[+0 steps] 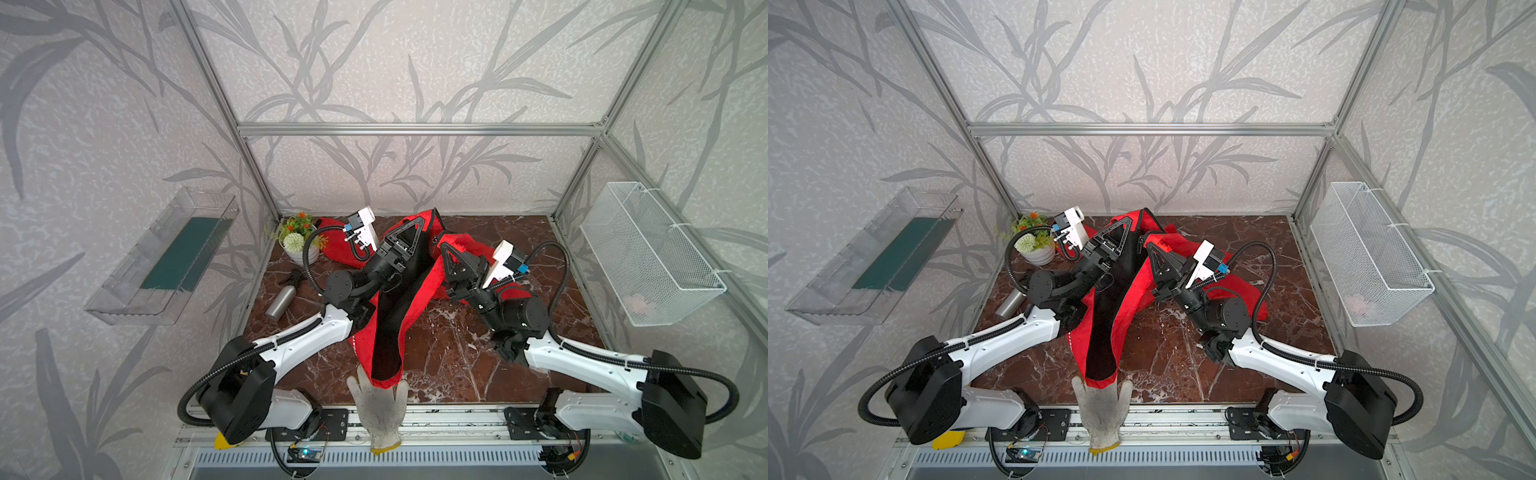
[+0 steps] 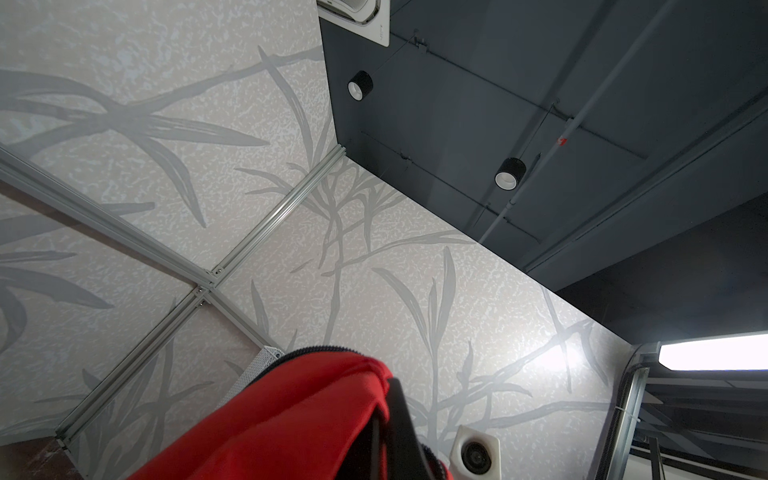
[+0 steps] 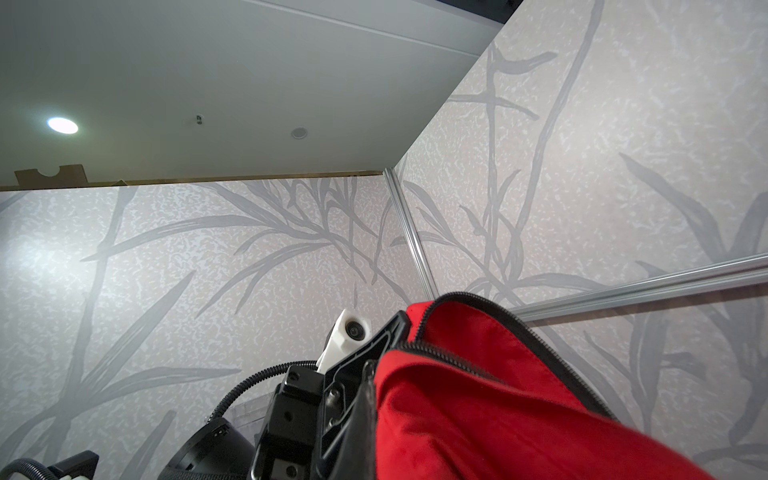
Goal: Zip up the jacket
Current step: 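Hold the lifted jacket edges still with both grippers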
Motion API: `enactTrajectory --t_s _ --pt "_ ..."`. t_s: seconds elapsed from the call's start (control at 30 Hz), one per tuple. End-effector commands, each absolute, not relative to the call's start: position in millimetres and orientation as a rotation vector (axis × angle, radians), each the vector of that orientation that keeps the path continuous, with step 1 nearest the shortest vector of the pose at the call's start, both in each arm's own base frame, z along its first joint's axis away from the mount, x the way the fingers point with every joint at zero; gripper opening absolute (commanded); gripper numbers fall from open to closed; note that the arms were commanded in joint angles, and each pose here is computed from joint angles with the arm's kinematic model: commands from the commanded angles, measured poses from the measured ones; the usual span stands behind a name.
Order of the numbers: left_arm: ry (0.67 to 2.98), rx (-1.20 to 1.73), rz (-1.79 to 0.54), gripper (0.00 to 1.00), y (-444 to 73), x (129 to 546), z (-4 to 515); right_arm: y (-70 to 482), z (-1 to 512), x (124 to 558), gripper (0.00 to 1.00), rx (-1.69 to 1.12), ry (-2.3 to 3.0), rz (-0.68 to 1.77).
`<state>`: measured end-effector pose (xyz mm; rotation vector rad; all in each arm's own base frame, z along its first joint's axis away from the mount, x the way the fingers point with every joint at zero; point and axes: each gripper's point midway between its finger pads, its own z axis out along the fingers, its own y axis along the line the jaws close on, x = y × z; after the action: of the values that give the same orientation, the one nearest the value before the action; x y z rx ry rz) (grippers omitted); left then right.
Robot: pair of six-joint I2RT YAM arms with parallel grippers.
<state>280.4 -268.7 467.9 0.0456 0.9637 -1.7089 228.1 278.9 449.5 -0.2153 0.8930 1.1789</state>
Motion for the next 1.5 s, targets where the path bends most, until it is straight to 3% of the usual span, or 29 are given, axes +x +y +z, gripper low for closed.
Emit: enactTrajectory --t_s 0.0,1.47 --pt "0.821 0.079 -1.738 0.0 -256 260 503 269 482 217 0.0 -0.196 0.767 1.19" --pt "0.822 0.066 -1.74 0.0 -252 257 501 274 472 235 0.0 -0.155 0.811 1.171"
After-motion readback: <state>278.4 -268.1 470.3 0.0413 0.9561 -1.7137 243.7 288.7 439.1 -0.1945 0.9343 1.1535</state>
